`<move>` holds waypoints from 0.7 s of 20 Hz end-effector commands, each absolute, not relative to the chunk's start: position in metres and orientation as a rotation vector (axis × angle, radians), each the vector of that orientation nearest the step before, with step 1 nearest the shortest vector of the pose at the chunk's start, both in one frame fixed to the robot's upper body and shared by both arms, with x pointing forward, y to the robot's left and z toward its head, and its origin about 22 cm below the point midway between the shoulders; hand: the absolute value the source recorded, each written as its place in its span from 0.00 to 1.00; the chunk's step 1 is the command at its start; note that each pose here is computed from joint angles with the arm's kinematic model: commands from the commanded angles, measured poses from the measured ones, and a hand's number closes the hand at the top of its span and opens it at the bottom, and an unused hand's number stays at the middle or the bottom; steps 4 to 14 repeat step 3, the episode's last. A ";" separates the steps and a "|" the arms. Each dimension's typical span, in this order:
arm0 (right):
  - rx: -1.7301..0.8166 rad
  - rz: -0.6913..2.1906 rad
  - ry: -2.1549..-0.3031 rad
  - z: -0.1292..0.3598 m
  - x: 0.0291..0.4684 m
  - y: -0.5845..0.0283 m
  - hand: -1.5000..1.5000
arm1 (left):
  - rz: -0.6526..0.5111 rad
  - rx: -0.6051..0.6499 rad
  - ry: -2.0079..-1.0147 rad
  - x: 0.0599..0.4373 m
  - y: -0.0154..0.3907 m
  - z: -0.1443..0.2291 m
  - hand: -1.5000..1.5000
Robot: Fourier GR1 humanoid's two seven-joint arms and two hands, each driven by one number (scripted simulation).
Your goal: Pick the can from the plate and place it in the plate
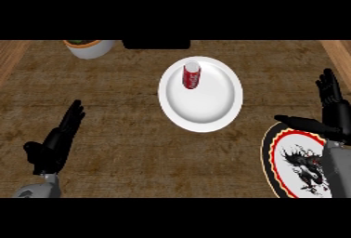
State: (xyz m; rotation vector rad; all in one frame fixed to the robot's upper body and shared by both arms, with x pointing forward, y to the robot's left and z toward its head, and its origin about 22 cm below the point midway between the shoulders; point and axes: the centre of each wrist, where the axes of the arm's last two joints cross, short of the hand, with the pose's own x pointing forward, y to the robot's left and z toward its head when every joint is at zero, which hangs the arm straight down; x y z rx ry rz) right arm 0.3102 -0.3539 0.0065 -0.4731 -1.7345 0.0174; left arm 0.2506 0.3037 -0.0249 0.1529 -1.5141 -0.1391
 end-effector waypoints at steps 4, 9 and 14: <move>-0.519 0.039 -1.741 -0.007 0.304 -0.369 0.00 | -0.127 0.158 -1.521 0.235 0.308 -0.018 0.50; -0.519 0.039 -1.741 -0.007 0.304 -0.369 0.00 | -0.127 0.158 -1.521 0.235 0.308 -0.018 0.50; -0.519 0.039 -1.741 -0.007 0.304 -0.369 0.00 | -0.127 0.158 -1.521 0.235 0.308 -0.018 0.50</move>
